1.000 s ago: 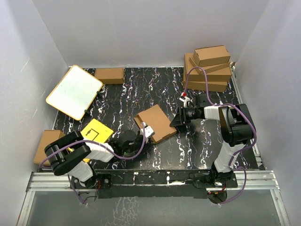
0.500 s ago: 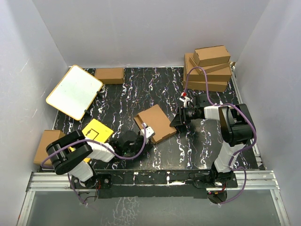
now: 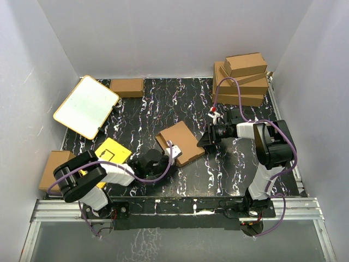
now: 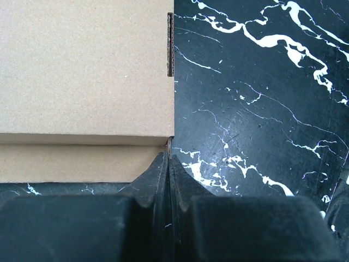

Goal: Fold the paper box

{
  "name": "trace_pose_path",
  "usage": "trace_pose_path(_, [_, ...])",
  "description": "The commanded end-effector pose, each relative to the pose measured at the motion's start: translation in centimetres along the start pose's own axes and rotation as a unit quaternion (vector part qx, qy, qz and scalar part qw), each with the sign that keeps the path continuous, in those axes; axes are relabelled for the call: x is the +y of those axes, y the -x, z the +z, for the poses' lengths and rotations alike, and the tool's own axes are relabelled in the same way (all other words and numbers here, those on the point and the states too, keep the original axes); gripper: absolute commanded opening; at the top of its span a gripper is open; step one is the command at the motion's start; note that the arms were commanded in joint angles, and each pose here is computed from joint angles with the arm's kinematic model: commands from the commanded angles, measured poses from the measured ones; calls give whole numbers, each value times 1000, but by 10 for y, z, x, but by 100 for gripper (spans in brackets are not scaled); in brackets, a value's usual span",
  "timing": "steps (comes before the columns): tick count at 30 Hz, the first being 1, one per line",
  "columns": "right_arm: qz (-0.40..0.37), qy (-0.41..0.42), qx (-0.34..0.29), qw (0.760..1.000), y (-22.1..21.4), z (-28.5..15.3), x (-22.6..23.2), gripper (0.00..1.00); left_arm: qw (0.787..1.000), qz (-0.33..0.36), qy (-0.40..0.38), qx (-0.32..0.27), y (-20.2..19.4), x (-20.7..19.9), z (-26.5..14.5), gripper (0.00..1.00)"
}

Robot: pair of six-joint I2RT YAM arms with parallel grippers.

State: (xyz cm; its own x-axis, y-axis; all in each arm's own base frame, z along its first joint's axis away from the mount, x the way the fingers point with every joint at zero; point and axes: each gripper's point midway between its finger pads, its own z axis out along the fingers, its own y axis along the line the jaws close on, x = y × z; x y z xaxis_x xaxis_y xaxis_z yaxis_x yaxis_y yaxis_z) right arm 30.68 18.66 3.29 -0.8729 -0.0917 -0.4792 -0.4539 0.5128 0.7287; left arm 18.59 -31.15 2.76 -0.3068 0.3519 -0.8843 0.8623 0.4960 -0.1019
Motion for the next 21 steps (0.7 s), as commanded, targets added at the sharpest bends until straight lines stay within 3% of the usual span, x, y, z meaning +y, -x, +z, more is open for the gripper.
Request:
trace_pose_path(1, [-13,-31,13,999,-6,5,-15,40,1000,-3,2,-16,24,1,5,0])
trace_pose_path(21, [-17,-32,18,999,-7,8,-13,40,999,-28,33,13,52,8,9,0])
